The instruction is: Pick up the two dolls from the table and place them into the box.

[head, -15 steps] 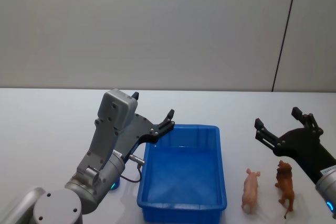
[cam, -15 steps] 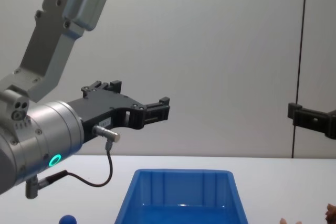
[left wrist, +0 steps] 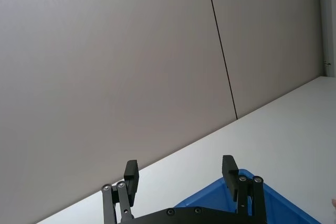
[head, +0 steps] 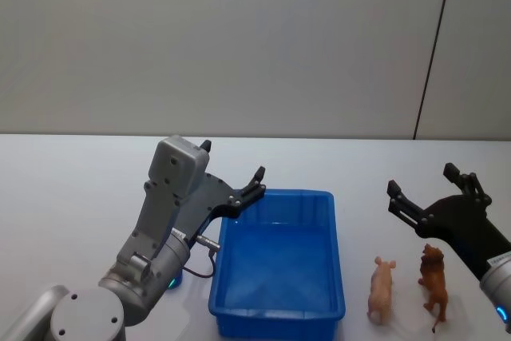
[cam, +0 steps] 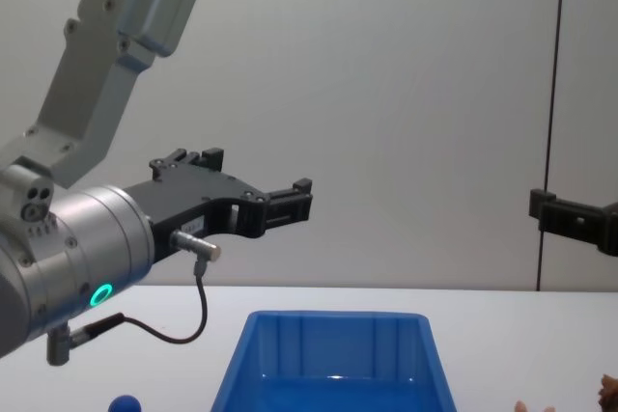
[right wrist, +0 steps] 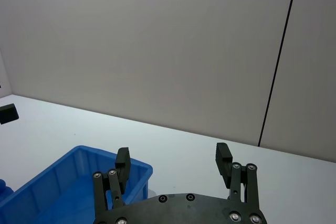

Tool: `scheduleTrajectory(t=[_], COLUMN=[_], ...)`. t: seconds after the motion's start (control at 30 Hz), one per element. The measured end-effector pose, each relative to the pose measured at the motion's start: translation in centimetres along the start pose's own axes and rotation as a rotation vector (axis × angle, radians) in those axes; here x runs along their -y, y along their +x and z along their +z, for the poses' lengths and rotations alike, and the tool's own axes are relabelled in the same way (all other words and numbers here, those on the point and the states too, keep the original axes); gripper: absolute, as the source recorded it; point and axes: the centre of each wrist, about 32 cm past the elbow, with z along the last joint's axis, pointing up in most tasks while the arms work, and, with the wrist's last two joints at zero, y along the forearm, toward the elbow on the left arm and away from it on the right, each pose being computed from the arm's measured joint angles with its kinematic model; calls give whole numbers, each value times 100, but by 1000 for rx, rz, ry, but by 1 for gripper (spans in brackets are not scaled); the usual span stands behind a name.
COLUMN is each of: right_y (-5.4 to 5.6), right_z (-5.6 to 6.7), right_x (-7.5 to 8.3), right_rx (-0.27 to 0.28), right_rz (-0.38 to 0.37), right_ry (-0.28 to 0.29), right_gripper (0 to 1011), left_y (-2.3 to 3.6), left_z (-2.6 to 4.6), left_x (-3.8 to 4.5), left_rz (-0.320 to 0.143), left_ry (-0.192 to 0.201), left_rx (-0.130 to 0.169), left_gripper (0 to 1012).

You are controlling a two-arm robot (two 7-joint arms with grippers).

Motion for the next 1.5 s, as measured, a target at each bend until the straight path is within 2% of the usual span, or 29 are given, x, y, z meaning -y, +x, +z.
scheduleTrajectory(t=[1.13,1.37,1.5], right_y=[-2,-14,-25], right_z=[1,-11,-33], right_x=[-8,-64,-115], right_rx=[-1,0,1], right_rz=[-2,-29,-56], right_ry=[0,-20,-51], right_gripper=[1001,1001,1001], left_y=[0,0,0], left_z=[0,0,0], left_x=[0,0,0], left_rz=[0,0,0], left_ry=[0,0,0], left_rx=[0,0,0], left_gripper=[1002,1001,1001])
